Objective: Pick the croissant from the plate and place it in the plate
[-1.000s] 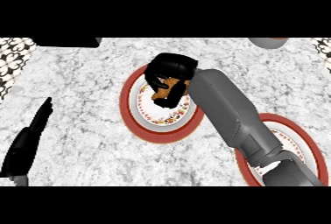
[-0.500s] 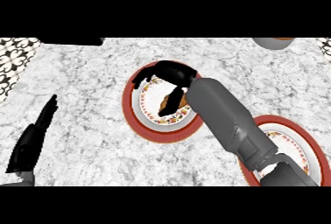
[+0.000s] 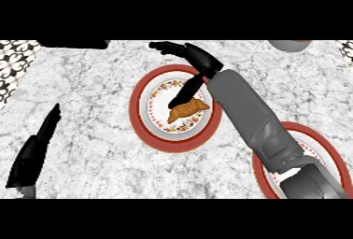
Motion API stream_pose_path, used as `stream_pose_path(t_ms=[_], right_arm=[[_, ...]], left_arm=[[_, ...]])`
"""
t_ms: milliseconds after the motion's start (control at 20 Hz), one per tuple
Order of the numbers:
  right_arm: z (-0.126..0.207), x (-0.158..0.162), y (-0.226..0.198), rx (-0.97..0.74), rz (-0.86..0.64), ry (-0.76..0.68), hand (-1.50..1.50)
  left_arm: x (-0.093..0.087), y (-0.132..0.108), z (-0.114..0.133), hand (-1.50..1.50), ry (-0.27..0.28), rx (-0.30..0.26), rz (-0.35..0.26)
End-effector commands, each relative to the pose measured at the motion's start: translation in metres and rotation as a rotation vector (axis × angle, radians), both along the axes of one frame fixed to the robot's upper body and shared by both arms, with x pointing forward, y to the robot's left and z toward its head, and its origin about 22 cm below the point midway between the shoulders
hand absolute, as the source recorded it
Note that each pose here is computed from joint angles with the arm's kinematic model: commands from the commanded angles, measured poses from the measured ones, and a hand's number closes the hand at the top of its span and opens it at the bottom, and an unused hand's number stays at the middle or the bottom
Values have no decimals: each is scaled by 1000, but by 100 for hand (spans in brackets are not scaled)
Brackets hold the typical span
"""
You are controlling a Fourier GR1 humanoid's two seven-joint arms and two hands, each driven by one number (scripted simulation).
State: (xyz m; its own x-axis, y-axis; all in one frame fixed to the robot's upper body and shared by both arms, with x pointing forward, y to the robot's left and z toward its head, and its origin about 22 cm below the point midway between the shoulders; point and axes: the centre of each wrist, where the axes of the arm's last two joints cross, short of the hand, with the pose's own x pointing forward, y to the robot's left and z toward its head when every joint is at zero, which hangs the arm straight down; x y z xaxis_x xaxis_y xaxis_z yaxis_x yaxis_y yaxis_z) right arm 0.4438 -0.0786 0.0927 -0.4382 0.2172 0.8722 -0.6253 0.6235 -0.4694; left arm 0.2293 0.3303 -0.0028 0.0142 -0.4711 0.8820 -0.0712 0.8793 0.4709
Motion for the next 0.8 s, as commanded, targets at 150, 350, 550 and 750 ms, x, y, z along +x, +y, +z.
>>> stream_pose_path(t_ms=[150,350,550,750], right_arm=[[12,21,-66,216,-82,154,-150],[41,31,-120,291,-89,116,-150],[33,29,-138,311,-81,83,-150],[38,25,-180,286,-93,41,-150]], left_arm=[[5,-4,7,0,-21,-2,-25],[12,-7,14,0,-35,4,-38],[15,-15,11,0,-34,-11,-65],[6,-19,2,0,-30,-12,-68]])
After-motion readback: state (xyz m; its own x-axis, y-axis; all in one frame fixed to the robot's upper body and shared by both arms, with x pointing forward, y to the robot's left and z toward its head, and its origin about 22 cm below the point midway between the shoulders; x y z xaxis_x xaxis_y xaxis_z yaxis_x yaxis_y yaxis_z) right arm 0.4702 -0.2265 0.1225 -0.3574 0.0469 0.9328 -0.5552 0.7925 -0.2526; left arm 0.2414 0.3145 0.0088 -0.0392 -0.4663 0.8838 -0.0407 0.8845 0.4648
